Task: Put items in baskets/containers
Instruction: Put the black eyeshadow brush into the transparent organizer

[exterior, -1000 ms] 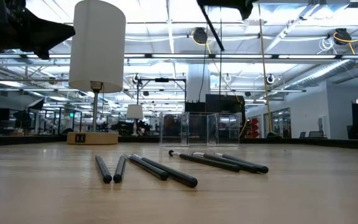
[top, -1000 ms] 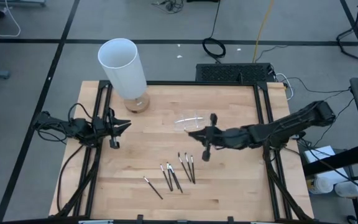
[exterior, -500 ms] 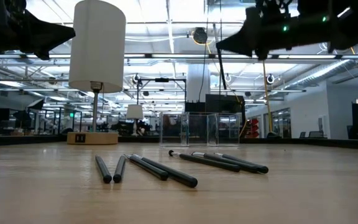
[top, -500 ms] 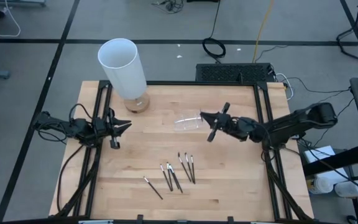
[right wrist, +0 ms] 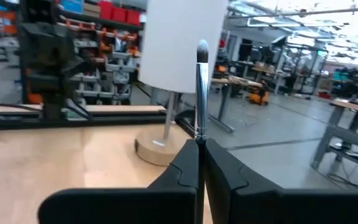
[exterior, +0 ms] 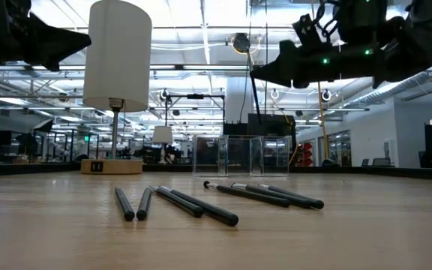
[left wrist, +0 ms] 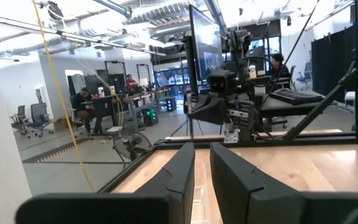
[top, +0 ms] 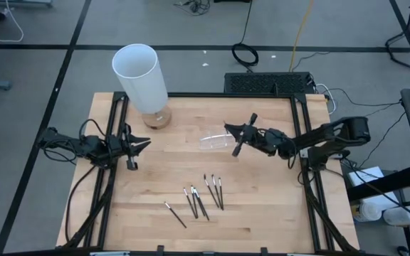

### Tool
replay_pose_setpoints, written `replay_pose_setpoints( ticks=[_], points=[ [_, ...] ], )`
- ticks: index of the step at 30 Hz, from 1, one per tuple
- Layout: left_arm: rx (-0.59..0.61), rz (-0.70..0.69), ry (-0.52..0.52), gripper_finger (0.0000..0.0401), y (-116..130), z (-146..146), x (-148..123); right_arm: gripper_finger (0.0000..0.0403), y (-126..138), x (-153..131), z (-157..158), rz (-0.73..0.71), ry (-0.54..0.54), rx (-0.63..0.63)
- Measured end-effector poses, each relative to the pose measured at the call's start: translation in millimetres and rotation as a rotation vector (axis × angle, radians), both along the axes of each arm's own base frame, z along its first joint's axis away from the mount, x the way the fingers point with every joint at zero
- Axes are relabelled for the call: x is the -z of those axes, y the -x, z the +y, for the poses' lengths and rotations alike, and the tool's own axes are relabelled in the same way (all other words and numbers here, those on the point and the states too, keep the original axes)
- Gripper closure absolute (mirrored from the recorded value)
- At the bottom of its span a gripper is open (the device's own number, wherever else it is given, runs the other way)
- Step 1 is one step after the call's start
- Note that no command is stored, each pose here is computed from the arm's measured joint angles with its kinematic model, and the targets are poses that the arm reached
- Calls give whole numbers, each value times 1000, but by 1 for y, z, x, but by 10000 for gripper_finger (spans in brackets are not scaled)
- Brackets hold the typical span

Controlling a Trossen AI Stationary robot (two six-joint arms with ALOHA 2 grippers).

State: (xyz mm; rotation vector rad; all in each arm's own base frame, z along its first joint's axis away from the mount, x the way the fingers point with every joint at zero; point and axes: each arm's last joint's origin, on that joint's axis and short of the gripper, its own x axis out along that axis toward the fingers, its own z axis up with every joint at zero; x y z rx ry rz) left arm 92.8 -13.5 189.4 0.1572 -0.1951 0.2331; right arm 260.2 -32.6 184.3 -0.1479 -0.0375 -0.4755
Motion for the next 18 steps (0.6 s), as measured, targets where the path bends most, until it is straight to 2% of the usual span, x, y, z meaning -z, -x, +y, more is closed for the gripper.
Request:
replay_pose_setpoints(
  ticks=[6,10,18],
  points=[
    [0,4,-1,340,0,0,0,403,18,7,-6,-28,17,-14],
    [0,2,0,340,0,0,0,403,32,12,-17,-80,-24,-27],
    [-45,-8,-18,341,1,1,-2,403,34,19,-23,-31,-52,-32]
  ],
)
